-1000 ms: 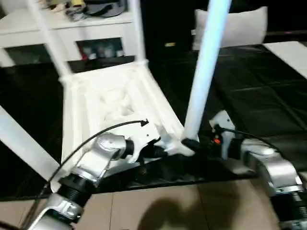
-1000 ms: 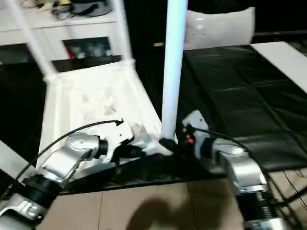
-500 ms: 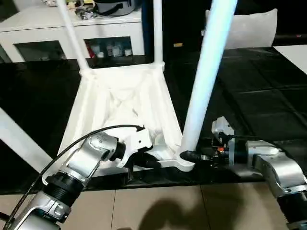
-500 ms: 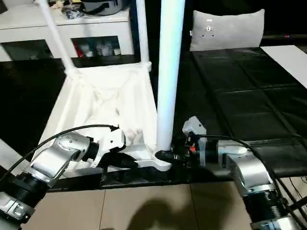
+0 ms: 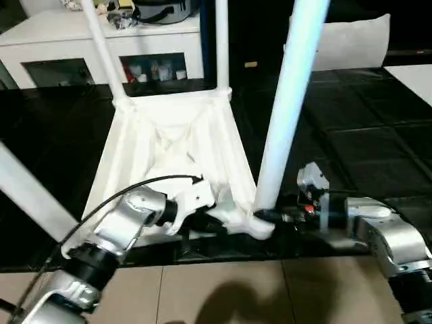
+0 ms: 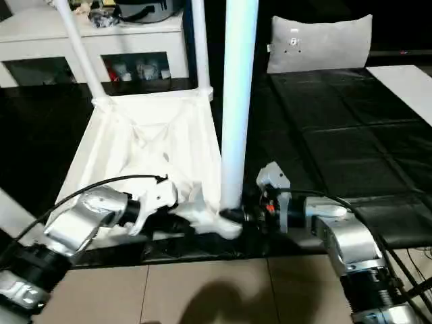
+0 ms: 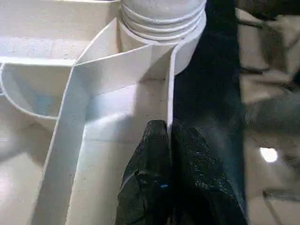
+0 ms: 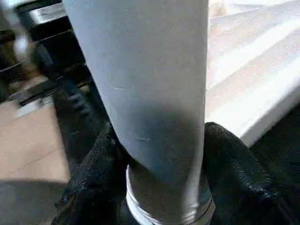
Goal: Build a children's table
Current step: Rotate leg to tighten
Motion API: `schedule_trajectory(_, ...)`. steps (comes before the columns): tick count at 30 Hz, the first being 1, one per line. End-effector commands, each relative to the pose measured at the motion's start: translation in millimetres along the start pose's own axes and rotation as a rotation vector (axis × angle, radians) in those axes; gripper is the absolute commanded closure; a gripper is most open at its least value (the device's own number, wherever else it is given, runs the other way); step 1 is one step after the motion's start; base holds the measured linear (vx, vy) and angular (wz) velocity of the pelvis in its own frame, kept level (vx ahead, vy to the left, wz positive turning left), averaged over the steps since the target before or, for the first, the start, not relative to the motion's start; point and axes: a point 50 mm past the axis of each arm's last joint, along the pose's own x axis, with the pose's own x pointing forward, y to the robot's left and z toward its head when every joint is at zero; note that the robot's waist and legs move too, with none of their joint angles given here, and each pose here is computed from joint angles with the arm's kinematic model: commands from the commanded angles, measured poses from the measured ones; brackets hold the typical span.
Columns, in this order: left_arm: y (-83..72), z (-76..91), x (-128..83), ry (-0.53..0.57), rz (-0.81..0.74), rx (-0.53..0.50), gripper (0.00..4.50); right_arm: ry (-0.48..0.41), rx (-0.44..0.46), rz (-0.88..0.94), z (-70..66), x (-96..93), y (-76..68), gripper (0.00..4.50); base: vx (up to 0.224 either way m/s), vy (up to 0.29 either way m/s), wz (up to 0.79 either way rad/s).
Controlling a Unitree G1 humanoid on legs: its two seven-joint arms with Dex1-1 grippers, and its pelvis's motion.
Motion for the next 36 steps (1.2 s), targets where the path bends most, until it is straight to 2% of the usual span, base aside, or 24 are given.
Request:
schedule_trajectory(1,6.9,8.4,6.3,-0.028,0.096,-0.029,4.5,0.001,0.063,-0.059,-3.4,15.7,2.0,2.46,0.0,0.0,0.0)
schedule_trajectory(4,9.1,14.0,14.3,-0.054,0.171,-0.061,4.5,0.002,0.113,-0.213,-5.4,27.6,-0.7,2.47,0.0,0.0,0.0)
schedule_trajectory(7,4.8,16.4,17.5,-0.068,0.144,-0.057,4.5,-0.035,0.118,-0.211,-7.2,29.0,2.1,2.47,0.0,0.0,0.0)
schedule_trajectory(8,3.7,16.7,18.3,-0.069,0.136,-0.053,4.5,-0.053,0.123,-0.205,-6.9,28.9,3.1,1.94,0.0,0.0,0.0)
schedule_trajectory(9,2.3,16.2,18.6,-0.066,0.123,-0.047,4.5,-0.066,0.128,-0.206,-6.6,27.4,2.9,1.81,0.0,0.0,0.0)
schedule_trajectory(13,1.1,13.2,17.4,-0.055,0.109,-0.03,4.5,-0.076,0.125,-0.19,-5.3,20.3,2.9,1.46,0.0,0.0,0.0)
schedule_trajectory(17,-0.5,11.4,14.2,-0.049,0.081,-0.014,4.5,-0.069,0.087,-0.139,-3.0,11.2,4.3,1.15,0.0,0.0,0.0)
schedule_trajectory(23,-3.7,7.9,7.9,-0.024,0.011,0.019,4.5,0.004,-0.004,-0.064,-2.3,-10.8,-2.7,0.56,0.0,0.0,0.0)
schedule_trajectory(26,-9.2,5.9,4.5,-0.005,-0.068,0.052,4.5,0.035,-0.032,-0.049,0.9,-20.3,-9.2,0.56,0.0,0.0,0.0)
schedule_trajectory(29,-11.9,4.6,2.5,0.013,-0.11,0.072,4.5,0.028,-0.015,0.045,3.2,-23.1,-4.3,0.56,0.0,0.0,0.0)
schedule_trajectory(30,-12.4,4.2,1.8,0.018,-0.122,0.077,4.5,0.028,-0.014,0.071,3.5,-23.5,-2.7,0.82,0.0,0.0,0.0)
schedule_trajectory(33,-13.2,3.9,-0.8,0.027,-0.149,0.089,4.5,0.033,-0.006,0.137,3.2,-22.5,2.1,0.96,0.0,0.0,0.0)
schedule_trajectory(36,-12.5,3.7,-3.2,0.036,-0.161,0.097,4.5,0.033,0.003,0.193,2.6,-19.8,7.5,1.3,0.0,0.0,0.0)
